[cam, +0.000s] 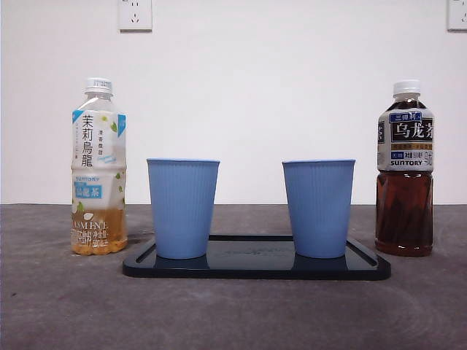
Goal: Pour the drink into the cup
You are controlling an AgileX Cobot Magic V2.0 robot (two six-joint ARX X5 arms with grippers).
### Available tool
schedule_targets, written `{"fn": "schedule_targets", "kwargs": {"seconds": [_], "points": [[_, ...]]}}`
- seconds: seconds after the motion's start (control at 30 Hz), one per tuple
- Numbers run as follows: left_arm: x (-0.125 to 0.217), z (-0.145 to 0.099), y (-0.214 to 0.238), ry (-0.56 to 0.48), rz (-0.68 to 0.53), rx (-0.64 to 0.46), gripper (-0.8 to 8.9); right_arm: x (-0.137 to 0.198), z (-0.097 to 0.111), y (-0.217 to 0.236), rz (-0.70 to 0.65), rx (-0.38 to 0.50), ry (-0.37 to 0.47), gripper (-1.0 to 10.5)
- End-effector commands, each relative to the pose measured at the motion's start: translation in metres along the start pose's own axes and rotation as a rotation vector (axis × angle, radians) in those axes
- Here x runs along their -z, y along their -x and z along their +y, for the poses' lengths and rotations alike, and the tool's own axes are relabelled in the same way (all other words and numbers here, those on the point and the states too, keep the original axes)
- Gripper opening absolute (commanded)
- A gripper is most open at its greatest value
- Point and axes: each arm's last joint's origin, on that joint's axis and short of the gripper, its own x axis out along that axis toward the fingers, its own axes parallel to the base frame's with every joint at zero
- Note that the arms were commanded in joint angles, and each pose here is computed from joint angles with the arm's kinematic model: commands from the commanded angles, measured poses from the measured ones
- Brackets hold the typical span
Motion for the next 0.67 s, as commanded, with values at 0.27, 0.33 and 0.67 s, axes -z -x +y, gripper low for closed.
{"fn": "schedule_targets", "kwargs": {"seconds": [0.27,0.33,0.67], "points": [[0.0056,-0.0007,-0.0006,-0.006,0.02,0.001,0.07,-0.004,0.002,0.0022,-0.019,-0.011,-0.002,0.1],[0.005,-0.0006,-0.0006,-0.005,0.014,0.001,0.07,-0.004,0.002,0.0022,-0.019,-0.011,-0.001,0.1],[0.0047,-0.0006,-0.0006,-0.005,0.012,0.0,0.07,-0.004,0.002,0.0022,-0.019,-0.011,-0.002,0.1]]}}
